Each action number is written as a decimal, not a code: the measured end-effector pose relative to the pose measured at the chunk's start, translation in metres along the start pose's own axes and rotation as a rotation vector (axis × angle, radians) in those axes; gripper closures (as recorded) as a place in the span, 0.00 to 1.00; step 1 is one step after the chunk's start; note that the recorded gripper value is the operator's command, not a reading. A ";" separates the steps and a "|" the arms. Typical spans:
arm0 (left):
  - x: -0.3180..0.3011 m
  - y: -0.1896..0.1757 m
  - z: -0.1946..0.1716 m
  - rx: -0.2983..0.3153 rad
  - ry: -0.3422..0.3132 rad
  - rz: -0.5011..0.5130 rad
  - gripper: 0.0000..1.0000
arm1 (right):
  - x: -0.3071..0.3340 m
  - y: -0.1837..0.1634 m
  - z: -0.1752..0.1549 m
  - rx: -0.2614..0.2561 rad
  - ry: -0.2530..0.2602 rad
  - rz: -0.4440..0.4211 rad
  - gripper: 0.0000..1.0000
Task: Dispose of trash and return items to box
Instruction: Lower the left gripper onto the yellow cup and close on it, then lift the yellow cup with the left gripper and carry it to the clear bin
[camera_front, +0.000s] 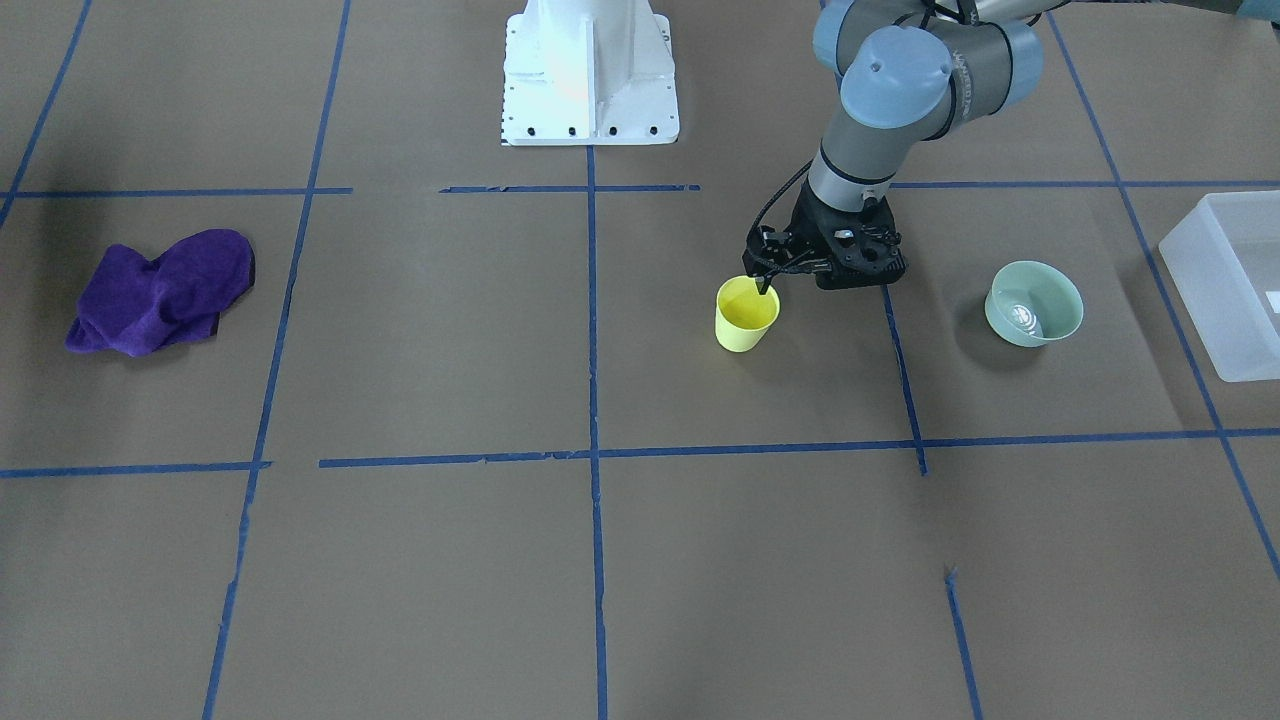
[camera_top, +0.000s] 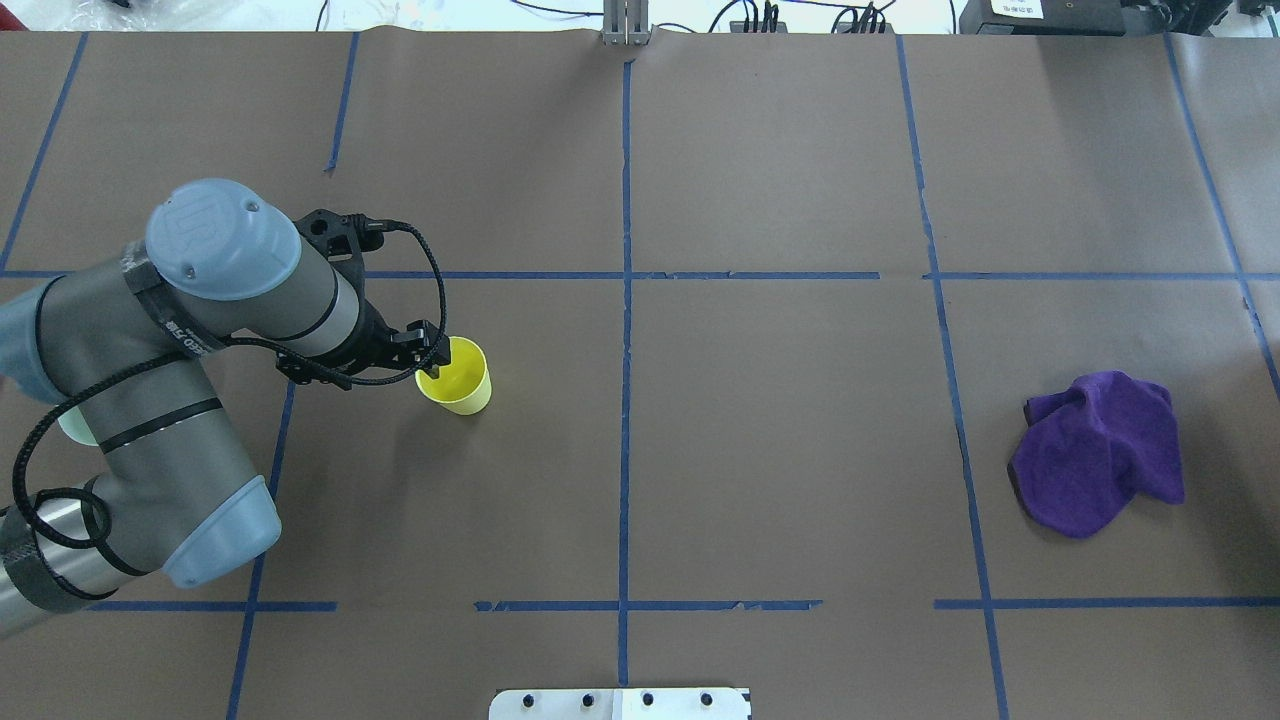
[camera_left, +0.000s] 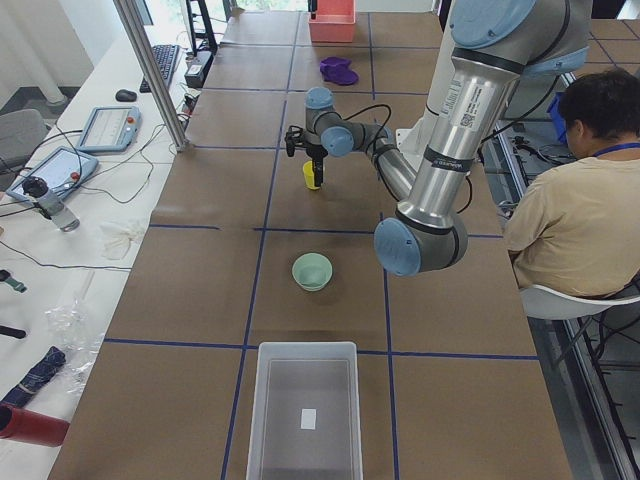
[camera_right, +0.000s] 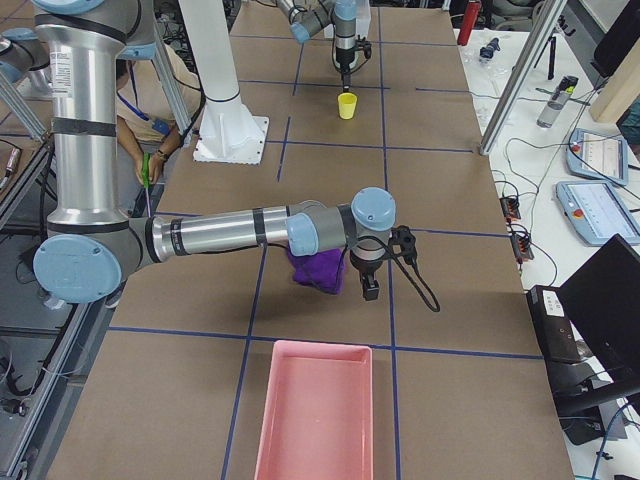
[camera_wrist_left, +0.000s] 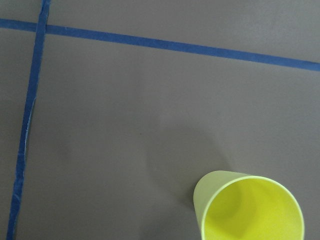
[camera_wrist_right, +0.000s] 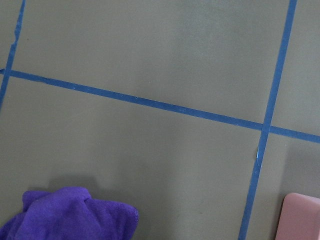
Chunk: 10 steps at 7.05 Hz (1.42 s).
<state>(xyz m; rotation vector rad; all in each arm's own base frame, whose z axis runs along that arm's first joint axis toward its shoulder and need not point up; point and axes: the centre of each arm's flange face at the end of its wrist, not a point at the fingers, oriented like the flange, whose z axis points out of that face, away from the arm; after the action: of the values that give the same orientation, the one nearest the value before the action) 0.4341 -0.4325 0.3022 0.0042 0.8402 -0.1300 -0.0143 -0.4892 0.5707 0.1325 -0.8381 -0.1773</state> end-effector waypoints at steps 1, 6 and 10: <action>0.003 0.004 0.011 -0.012 -0.004 0.009 0.04 | 0.000 0.000 0.000 -0.001 0.000 0.000 0.00; 0.008 0.006 0.046 -0.026 0.034 0.041 1.00 | 0.000 0.000 0.006 -0.012 -0.002 0.000 0.00; 0.012 -0.005 -0.016 0.002 0.187 0.028 1.00 | -0.004 -0.001 0.009 -0.016 -0.004 -0.009 0.00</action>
<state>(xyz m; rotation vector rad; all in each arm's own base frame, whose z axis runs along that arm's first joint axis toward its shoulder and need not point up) 0.4296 -0.4379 0.2831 0.0309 1.0266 -0.1050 -0.0235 -0.4901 0.5732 0.1212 -0.8398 -0.1924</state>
